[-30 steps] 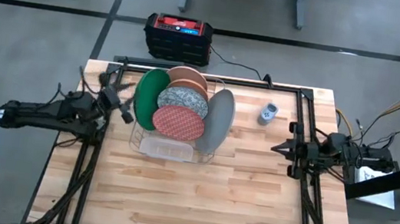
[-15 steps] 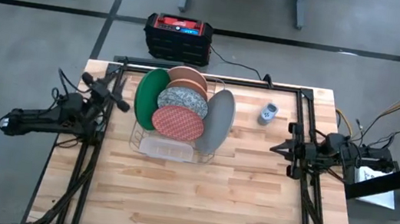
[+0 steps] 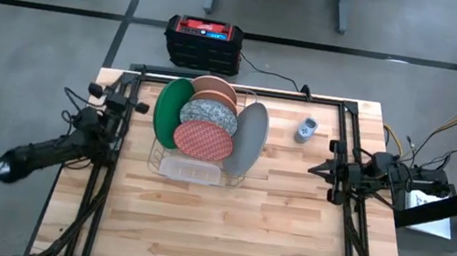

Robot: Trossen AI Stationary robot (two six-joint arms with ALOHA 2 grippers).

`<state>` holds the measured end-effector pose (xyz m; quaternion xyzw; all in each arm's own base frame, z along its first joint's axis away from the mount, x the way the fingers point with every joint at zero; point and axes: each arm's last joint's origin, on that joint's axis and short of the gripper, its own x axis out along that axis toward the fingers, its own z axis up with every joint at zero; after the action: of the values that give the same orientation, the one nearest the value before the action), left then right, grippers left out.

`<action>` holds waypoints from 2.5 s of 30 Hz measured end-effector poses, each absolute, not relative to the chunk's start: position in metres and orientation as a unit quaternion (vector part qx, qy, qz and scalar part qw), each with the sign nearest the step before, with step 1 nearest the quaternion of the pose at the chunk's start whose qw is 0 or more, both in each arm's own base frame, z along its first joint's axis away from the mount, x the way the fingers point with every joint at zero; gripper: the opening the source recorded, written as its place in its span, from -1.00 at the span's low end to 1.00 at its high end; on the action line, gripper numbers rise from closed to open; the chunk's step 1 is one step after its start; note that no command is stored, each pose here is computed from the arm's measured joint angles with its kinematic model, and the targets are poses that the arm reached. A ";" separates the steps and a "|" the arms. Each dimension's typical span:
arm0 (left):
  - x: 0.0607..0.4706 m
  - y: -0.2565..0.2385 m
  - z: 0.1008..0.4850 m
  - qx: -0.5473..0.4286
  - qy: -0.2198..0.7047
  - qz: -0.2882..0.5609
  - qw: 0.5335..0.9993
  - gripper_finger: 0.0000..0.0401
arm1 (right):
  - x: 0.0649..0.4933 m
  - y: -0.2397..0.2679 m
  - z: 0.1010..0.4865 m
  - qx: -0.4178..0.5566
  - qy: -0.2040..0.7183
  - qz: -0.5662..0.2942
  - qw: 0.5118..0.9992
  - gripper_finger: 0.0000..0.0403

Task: Sort dishes
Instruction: Return to Home Position

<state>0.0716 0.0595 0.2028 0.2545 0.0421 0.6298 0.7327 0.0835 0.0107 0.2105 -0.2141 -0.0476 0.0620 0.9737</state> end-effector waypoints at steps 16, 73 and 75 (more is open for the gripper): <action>0.038 0.123 0.196 0.166 0.067 0.677 0.714 -0.23 | 0.084 0.010 0.210 -0.142 -0.038 0.053 0.988 -1.00; 0.037 0.124 0.193 0.067 -0.007 0.698 0.713 -0.23 | 0.084 0.010 0.210 -0.120 -0.037 0.055 0.991 -1.00; 0.037 0.124 0.193 0.067 -0.007 0.698 0.713 -0.23 | 0.084 0.010 0.210 -0.120 -0.037 0.055 0.991 -1.00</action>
<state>0.0365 0.1241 0.1930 0.0666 -0.0066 0.6985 0.7125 0.0843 0.0101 0.2100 -0.1196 -0.0367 0.0545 0.9906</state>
